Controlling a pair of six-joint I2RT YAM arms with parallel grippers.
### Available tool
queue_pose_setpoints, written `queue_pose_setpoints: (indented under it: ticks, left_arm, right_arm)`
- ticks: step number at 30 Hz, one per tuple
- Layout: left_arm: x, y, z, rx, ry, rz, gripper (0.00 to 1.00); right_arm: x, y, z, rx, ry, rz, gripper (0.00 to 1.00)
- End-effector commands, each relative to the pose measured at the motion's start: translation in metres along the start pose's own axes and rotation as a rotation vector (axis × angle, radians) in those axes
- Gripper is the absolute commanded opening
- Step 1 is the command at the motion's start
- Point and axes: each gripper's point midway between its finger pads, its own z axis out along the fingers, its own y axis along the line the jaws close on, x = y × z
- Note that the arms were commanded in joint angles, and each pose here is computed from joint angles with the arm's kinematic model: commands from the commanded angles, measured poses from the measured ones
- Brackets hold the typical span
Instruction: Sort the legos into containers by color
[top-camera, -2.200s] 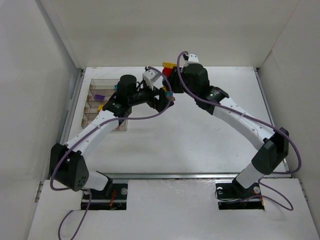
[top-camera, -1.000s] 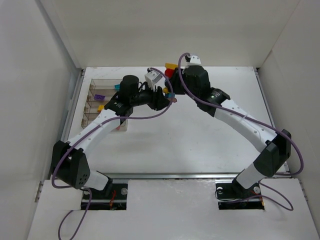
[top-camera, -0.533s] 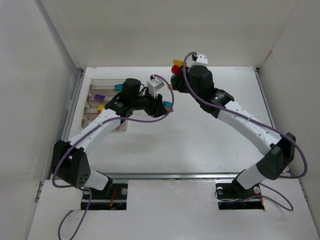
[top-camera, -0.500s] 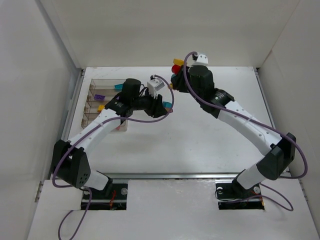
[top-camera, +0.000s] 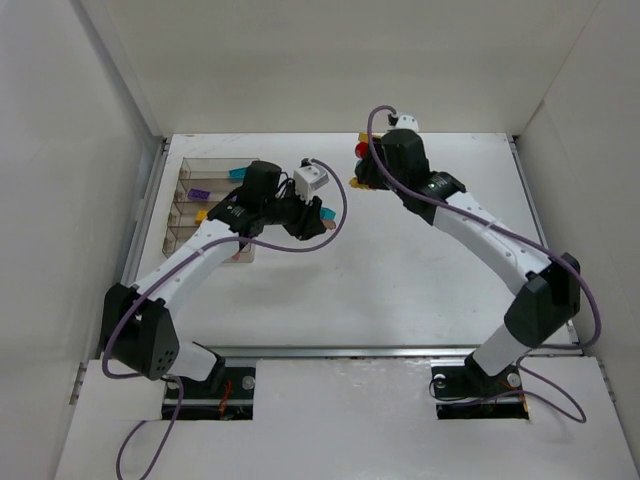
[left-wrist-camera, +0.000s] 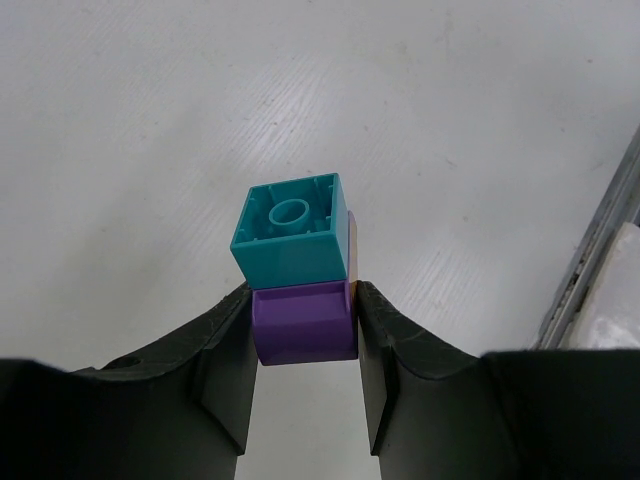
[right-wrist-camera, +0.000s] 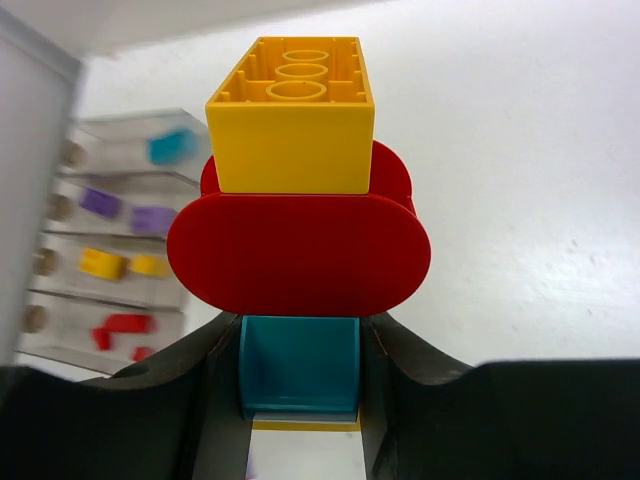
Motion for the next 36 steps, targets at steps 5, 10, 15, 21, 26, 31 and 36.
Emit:
queue_pose_setpoints:
  ticks: [5,10,15,21,26,31,36]
  left_arm:
    - [-0.019,0.003,-0.025,-0.072,-0.076,0.127,0.0]
    - [-0.025,0.002,-0.024,-0.064,-0.086,0.132,0.0]
    - [-0.025,0.003,-0.024,-0.065,-0.085,0.141,0.0]
    - [-0.033,0.004,-0.027,-0.077,-0.099,0.159,0.0]
    - [-0.035,0.005,-0.03,-0.088,-0.106,0.172,0.0]
    - [-0.045,0.002,-0.038,-0.096,-0.139,0.222,0.0]
    - [-0.043,-0.001,-0.038,-0.079,-0.147,0.25,0.0]
  right_arm:
    - [0.131,-0.054,0.034,0.115,0.472,-0.152,0.02]
    - [0.18,-0.063,0.038,0.129,0.634,-0.258,0.22]
    - [0.19,-0.059,0.041,0.099,0.665,-0.246,0.58]
    - [0.192,-0.056,0.04,0.076,0.677,-0.247,0.81]
    - [0.153,-0.038,0.027,0.045,0.593,-0.227,0.82]
    - [0.068,-0.017,-0.006,-0.033,0.358,-0.166,0.89]
    - [0.033,0.044,-0.042,-0.373,0.262,-0.152,1.0]
